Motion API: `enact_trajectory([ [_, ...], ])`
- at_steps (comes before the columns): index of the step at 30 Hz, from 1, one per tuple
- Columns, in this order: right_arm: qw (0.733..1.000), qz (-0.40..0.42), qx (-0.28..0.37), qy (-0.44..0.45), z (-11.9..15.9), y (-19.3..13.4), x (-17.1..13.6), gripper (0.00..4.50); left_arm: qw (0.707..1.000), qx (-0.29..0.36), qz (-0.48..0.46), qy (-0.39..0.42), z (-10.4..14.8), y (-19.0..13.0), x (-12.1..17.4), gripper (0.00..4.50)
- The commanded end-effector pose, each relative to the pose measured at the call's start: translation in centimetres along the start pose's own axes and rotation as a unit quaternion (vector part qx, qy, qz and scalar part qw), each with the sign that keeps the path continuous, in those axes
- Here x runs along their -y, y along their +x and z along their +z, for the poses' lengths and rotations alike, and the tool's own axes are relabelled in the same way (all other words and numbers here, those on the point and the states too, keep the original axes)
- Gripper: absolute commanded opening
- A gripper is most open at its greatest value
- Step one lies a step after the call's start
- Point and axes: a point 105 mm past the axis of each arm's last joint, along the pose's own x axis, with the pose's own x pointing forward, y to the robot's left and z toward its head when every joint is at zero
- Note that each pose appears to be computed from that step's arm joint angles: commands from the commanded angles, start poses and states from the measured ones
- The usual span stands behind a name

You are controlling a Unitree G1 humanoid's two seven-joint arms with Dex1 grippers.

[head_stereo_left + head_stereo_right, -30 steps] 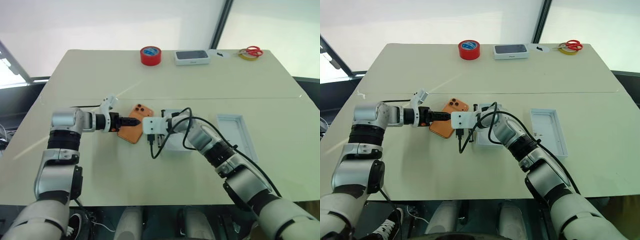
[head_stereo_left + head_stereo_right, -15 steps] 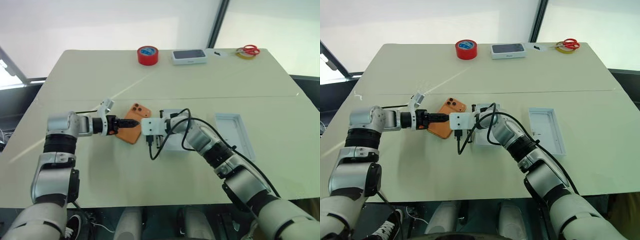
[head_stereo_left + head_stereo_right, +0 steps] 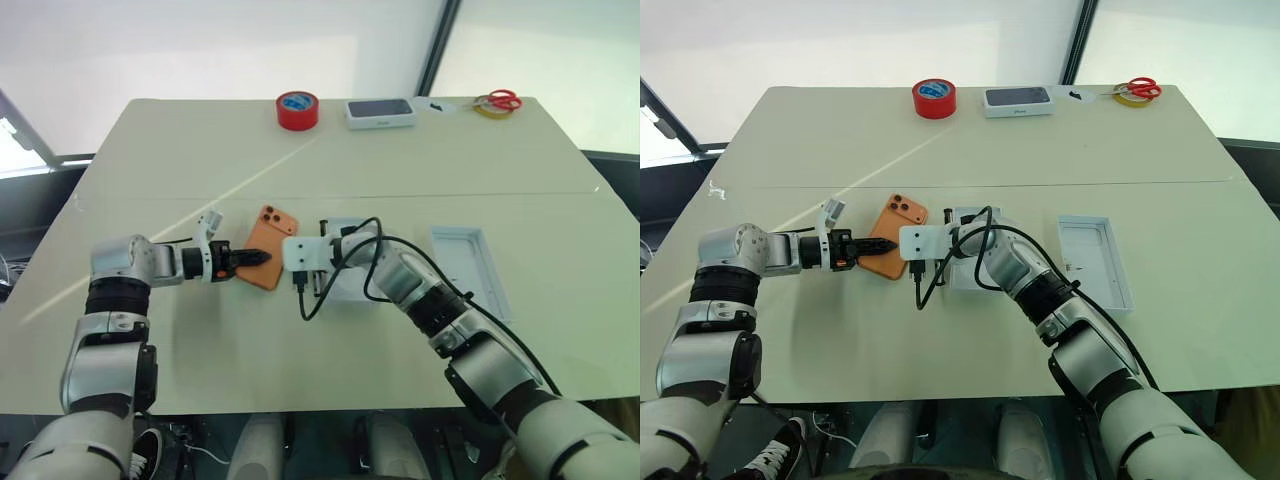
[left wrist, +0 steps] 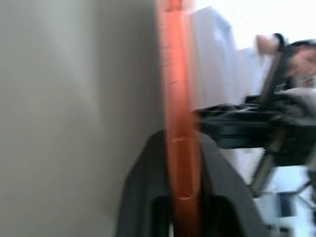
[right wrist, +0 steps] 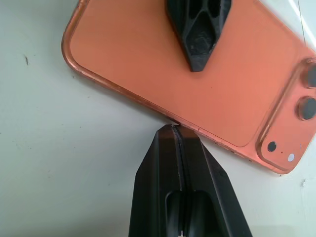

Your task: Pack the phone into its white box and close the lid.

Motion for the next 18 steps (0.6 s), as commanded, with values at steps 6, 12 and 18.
enact_trajectory([
  [6, 0.981, -0.04, 0.154, 0.11, 3.9, -3.2, 2.5, 0.0, 0.995, 0.075, -0.061, -0.036, 0.8, -1.4, 0.7, 0.03],
  [12, 0.964, 0.059, 0.224, 0.133, 4.1, -8.4, -1.2, 2.31, 0.982, 0.157, -0.089, -0.06, 1.3, -2.1, 0.8, 0.0],
  [18, 0.984, 0.081, 0.134, 0.082, -0.6, -11.7, -5.4, 2.31, 0.974, 0.202, -0.097, -0.046, 0.3, -1.2, 1.7, 0.0],
])
